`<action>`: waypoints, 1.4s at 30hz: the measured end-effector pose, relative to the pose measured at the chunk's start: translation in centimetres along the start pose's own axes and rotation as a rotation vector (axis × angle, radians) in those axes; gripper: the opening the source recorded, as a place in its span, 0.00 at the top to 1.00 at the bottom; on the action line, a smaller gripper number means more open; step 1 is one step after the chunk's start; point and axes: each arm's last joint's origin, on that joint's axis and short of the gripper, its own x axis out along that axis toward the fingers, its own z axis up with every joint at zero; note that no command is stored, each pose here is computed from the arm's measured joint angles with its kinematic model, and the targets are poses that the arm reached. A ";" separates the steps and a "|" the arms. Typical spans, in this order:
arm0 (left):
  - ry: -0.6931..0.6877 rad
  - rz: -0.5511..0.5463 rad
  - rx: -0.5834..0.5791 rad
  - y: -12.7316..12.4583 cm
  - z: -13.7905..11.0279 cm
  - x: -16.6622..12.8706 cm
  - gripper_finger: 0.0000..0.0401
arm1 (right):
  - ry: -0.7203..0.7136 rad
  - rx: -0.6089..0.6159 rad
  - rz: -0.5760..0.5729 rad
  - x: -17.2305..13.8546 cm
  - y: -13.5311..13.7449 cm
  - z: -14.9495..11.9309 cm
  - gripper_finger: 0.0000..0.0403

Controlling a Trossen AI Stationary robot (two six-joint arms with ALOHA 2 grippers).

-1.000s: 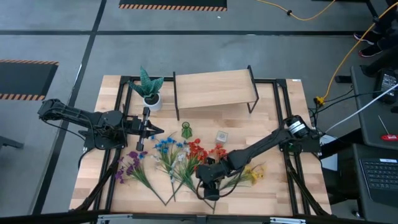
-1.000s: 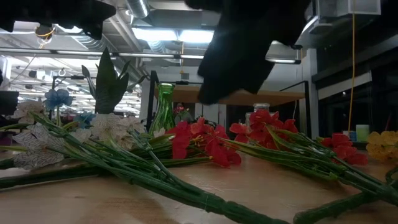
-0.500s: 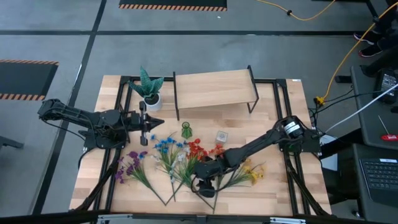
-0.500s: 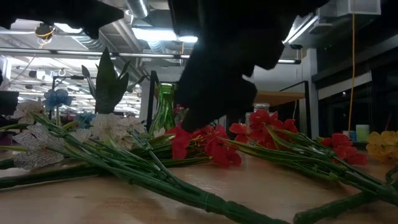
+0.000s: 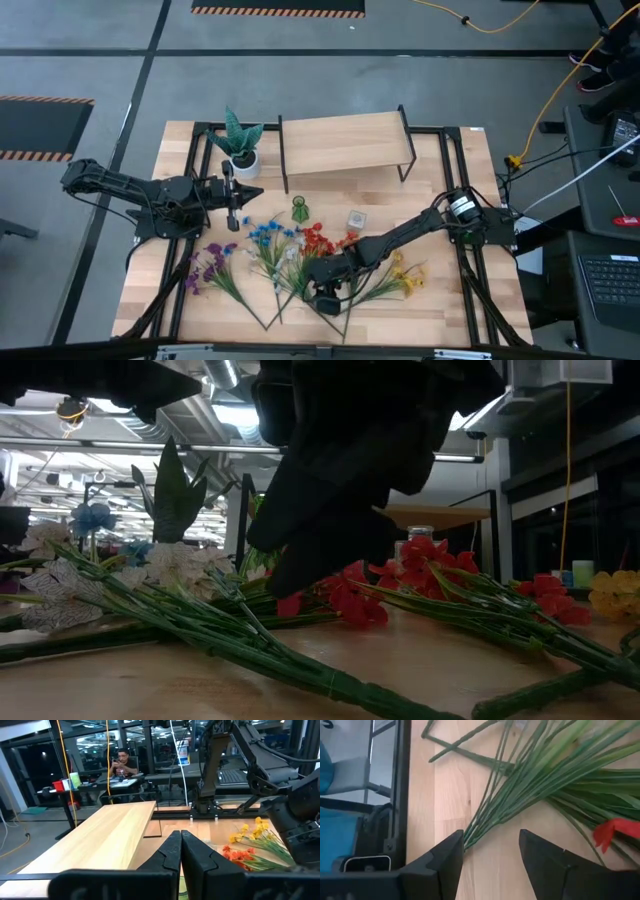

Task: Pick and place flowers into a vace then onto a shelf
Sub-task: Put the white flowers into the transparent vase

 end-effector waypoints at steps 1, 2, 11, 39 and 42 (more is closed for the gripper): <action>0.000 0.000 0.000 0.0 0.0 0.0 0.99 | -0.011 0.000 -0.018 0.0 -0.1 0.0 0.52; 0.000 0.000 0.000 0.0 0.0 0.0 0.98 | -0.026 0.000 -0.039 0.0 -0.1 0.1 0.52; 0.000 -0.002 0.000 0.0 0.0 0.0 0.98 | -0.070 0.053 -0.072 0.0 -0.2 0.3 0.52; 0.000 -0.002 0.000 0.0 0.0 0.0 0.98 | -0.108 0.142 -0.121 2.3 0.4 -1.5 0.52; 0.000 -0.002 0.000 0.0 0.0 0.0 0.98 | -0.106 0.142 -0.123 2.4 0.3 -1.6 0.52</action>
